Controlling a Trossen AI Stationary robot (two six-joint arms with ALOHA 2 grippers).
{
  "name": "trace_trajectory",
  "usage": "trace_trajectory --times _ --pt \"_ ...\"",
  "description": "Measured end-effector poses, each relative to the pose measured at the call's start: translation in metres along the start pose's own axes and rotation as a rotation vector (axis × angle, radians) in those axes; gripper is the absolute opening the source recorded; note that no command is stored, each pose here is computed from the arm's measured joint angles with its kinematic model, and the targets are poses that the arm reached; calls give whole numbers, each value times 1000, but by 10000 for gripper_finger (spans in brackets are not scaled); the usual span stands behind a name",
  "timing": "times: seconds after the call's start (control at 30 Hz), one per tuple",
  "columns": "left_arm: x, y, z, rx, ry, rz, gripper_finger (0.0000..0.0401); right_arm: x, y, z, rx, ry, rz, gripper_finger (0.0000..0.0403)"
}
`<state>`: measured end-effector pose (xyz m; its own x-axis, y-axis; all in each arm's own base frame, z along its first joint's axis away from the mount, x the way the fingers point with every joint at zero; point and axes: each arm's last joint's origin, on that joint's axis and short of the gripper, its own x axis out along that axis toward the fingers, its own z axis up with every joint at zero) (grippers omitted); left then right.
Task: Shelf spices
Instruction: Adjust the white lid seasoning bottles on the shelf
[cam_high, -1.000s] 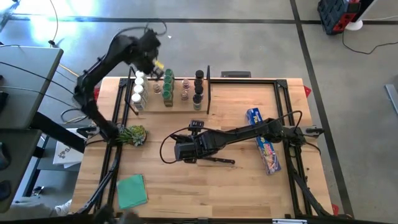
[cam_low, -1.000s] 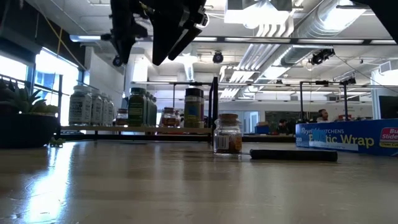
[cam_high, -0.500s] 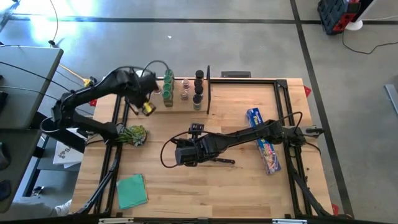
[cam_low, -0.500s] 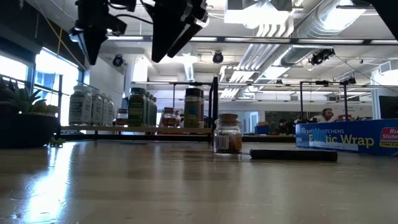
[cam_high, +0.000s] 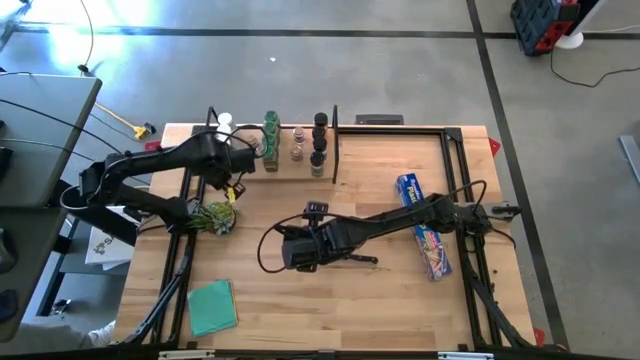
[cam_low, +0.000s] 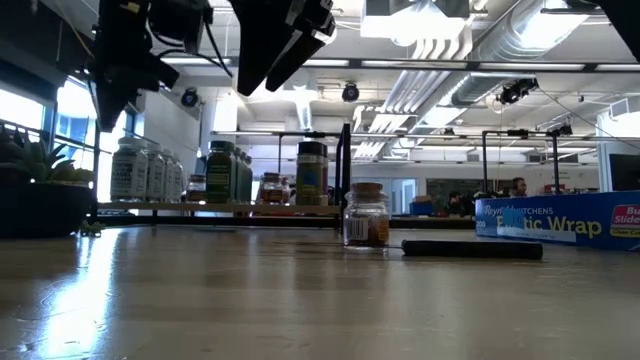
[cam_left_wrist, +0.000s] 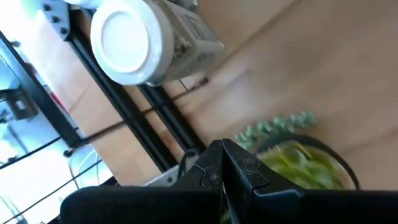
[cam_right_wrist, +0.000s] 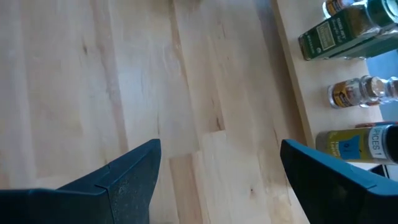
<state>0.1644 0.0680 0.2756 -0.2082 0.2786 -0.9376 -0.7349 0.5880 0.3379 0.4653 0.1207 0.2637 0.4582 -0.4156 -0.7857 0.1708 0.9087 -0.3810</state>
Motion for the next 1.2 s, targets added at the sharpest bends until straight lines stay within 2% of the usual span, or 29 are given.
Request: trace_trajectory --times 0.3,0.63,0.9,1.2 --pt "22 -7 2 -34 -45 60 0 -5 8 -1 -4 -12 11 326" --pt "22 -6 7 -78 -146 141 0 -5 8 -1 -4 -14 12 326" --pt "23 -1 10 -81 -163 189 0 -5 8 -1 -4 -14 12 326" --pt "24 -1 17 -75 -208 177 0 -5 8 -1 -5 -14 12 326"
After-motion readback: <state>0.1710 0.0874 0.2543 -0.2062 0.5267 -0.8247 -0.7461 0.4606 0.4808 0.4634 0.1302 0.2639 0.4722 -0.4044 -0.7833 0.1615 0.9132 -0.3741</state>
